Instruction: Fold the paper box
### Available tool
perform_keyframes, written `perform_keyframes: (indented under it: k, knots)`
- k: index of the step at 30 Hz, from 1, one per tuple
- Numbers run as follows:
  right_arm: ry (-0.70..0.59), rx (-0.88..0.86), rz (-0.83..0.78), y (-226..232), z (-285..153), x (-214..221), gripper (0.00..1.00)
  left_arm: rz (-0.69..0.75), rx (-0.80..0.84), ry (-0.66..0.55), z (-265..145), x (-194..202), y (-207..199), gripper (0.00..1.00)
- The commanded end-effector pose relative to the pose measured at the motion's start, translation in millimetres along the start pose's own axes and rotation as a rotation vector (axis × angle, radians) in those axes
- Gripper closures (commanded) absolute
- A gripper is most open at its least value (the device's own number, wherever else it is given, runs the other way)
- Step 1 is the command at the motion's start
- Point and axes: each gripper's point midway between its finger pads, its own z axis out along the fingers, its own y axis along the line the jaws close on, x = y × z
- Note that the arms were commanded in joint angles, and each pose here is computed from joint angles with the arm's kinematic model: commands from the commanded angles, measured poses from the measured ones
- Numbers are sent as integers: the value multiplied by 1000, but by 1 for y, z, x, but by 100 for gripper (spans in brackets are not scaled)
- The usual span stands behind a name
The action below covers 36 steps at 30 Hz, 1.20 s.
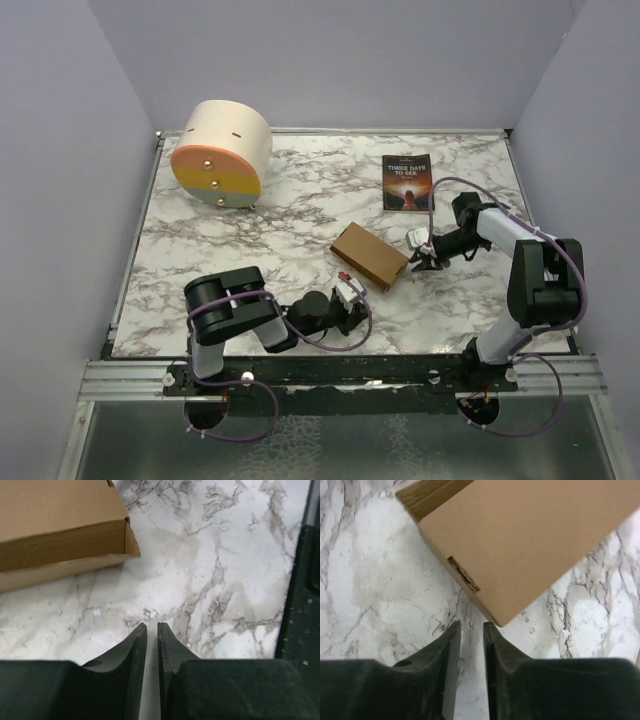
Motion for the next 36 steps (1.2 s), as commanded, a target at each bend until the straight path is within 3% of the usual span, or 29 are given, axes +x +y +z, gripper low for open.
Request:
perform_keyframes:
  k: [1, 6, 9, 12, 17, 25, 27, 36]
  knots:
    - [-157, 105, 191, -25, -23, -40, 70, -207, 51, -60, -18, -25, -12, 80]
    - [-249, 265, 593, -67, -48, -68, 57, -534, 72, -157, -29, -56, 0, 72]
    - [-335, 242, 738, -71, -51, -85, 50, -778, 45, -229, -40, -67, 23, 64]
    - [-373, 180, 883, -68, -42, -83, 49, -929, 21, -287, -43, -74, 32, 59]
    - [-330, 168, 1019, -66, -22, -54, 49, -1128, -62, -239, -30, -59, 23, 56]
    - [-255, 185, 1065, -57, -8, -28, 52, -1144, -330, -125, -13, -32, 31, 47]
    - [-235, 201, 1063, -57, -8, -23, 53, -1139, -332, -160, -13, -45, 33, 47]
    - [-193, 192, 1076, -47, -2, -12, 58, -1188, -395, -98, 15, -47, 32, 43]
